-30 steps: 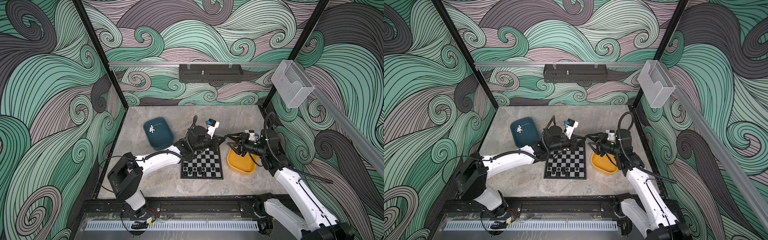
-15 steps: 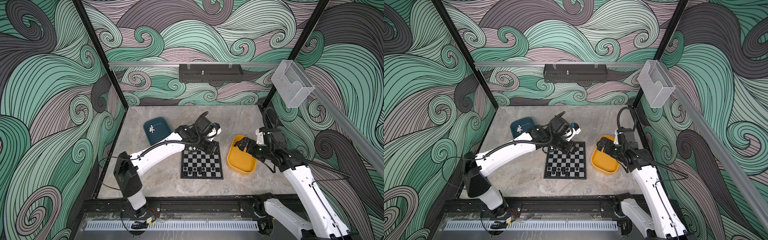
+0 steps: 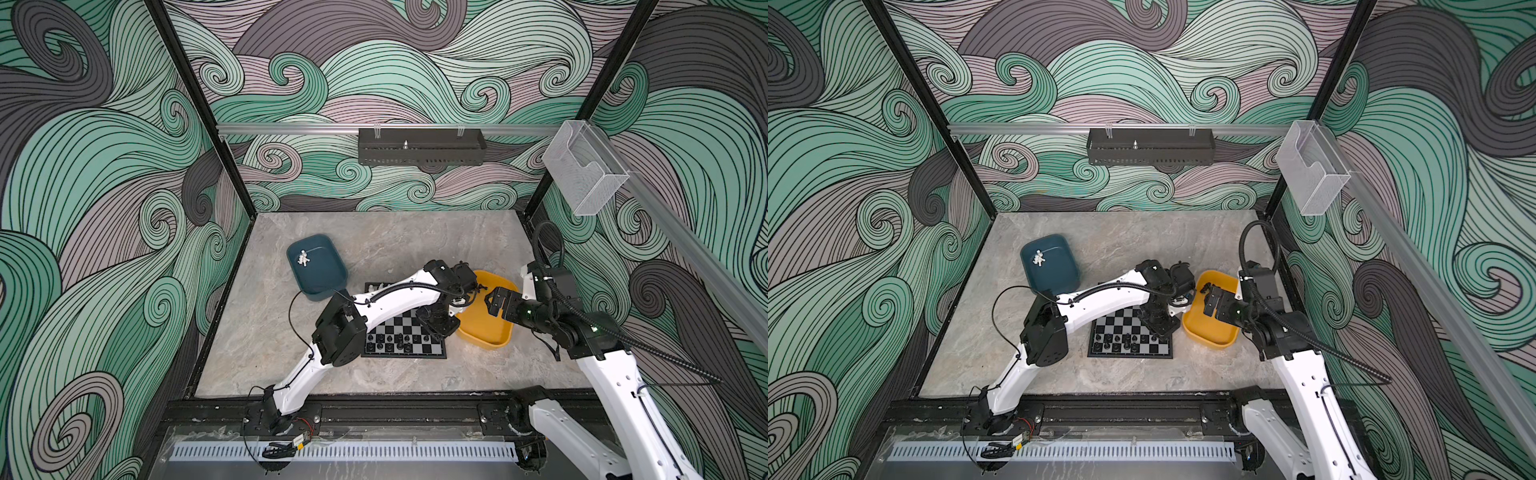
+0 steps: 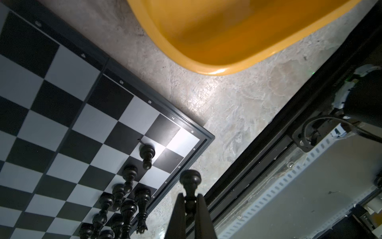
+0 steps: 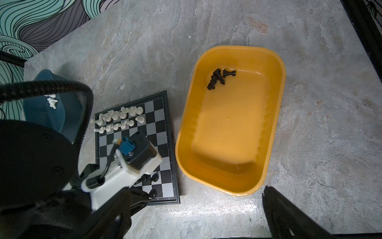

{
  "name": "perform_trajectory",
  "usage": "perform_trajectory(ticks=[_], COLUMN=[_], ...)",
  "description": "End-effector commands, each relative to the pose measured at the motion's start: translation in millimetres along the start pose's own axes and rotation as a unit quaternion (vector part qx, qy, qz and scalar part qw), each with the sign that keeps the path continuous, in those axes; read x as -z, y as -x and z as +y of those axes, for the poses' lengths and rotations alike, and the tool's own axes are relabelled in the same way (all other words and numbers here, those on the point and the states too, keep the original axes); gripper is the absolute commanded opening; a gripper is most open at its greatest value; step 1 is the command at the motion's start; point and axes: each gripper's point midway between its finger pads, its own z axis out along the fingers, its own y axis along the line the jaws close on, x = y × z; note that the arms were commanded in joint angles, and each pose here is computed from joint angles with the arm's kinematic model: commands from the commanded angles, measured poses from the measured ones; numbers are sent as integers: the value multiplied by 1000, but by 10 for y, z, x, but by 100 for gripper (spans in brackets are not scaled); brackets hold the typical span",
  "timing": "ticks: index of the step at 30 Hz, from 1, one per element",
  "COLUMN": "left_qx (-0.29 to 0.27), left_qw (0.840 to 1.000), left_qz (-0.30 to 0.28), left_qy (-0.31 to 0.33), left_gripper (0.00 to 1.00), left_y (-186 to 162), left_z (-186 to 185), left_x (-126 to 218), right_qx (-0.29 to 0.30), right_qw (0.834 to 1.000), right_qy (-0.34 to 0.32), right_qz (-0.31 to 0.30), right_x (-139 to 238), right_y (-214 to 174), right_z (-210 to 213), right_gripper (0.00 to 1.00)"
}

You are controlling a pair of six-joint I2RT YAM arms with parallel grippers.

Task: Set up the chess pieces on the board
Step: 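Lower the black piece onto the board's near rows and open the left gripper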

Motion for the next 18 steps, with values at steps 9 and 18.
perform_trajectory(ticks=[9,18], left_qx=[-4,-1], left_qw=[997,997], left_qz=[56,72], left_qy=[47,41], left_gripper=[0,0], left_y=[-42,-56], left_z=[171,165], left_x=[-226,-336], right_qx=[17,20], right_qw=[1000,1000], right_qy=[-7,-8], right_qz=[4,7], right_x=[27,9], right_y=[-67,-86], right_z=[-45,-53], right_gripper=[99,100])
